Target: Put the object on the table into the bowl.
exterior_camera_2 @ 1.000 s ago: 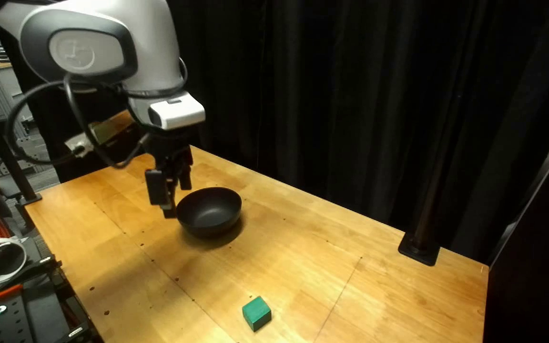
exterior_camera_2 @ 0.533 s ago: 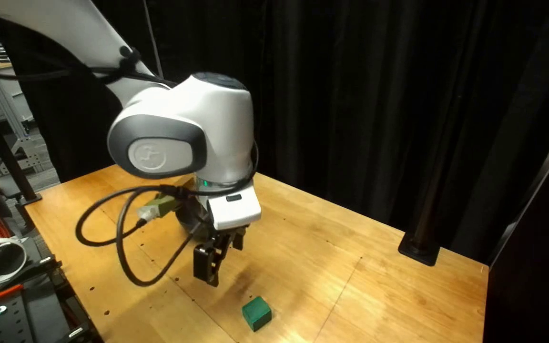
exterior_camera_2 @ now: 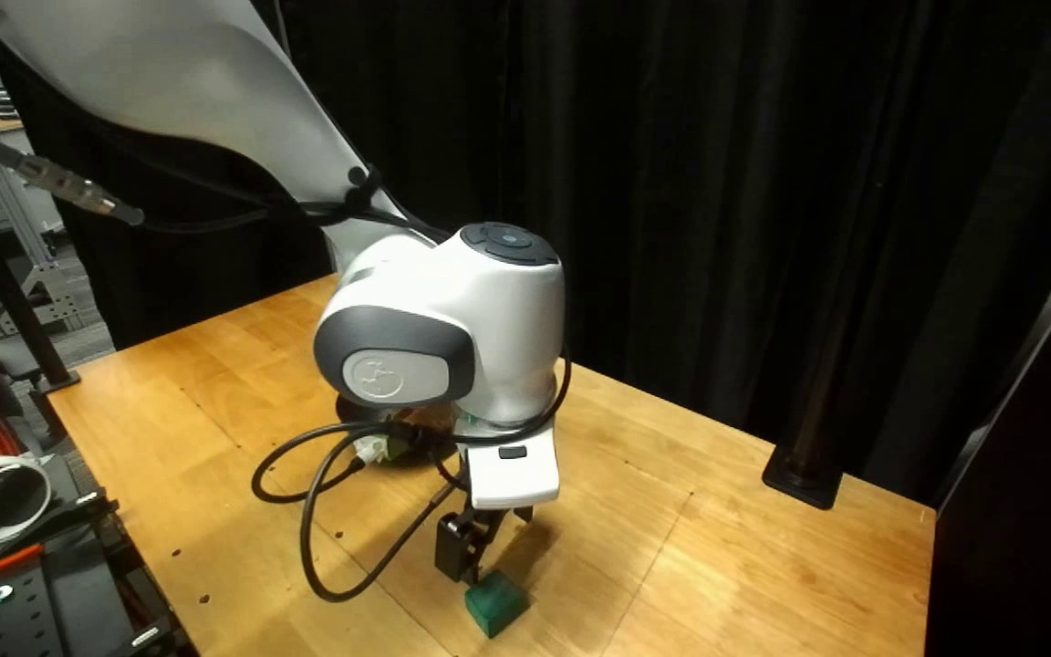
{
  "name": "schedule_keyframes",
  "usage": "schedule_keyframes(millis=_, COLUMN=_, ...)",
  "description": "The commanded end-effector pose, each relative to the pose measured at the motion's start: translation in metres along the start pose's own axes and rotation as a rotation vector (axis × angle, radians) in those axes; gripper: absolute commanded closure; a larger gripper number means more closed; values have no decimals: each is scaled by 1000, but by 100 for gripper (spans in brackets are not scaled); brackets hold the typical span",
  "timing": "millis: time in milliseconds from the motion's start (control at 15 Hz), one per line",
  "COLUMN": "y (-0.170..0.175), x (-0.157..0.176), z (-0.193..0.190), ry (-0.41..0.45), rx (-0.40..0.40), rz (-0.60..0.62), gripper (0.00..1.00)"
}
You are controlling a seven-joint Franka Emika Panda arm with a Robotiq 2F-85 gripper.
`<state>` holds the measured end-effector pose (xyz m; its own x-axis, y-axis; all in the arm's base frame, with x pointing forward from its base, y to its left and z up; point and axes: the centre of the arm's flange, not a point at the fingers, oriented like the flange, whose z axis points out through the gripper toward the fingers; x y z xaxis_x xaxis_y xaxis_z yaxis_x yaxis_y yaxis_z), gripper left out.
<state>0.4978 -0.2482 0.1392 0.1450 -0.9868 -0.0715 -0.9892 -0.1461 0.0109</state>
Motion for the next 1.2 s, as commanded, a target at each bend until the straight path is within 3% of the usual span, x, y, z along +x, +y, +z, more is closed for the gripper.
schedule_keyframes(millis=0, y=-1, x=16, z=0, ry=-48, rx=-79, rz=37, gripper=0)
schedule_keyframes(millis=267, y=13, x=22, z=6, ry=-123, rx=-149, rz=60, gripper=0)
schedule_keyframes(millis=400, y=17, x=23, z=8, ry=-100, rx=-141, rz=55, gripper=0)
schedule_keyframes(millis=467, y=17, x=23, z=9, ry=-73, rx=-130, rz=54, gripper=25)
schedule_keyframes(millis=533, y=17, x=24, z=9, ry=-54, rx=-123, rz=53, gripper=26)
schedule_keyframes(millis=1000, y=20, x=32, z=2, ry=39, rx=-96, rz=41, gripper=80)
schedule_keyframes(millis=1133, y=21, x=29, z=-1, ry=28, rx=-91, rz=21, gripper=80)
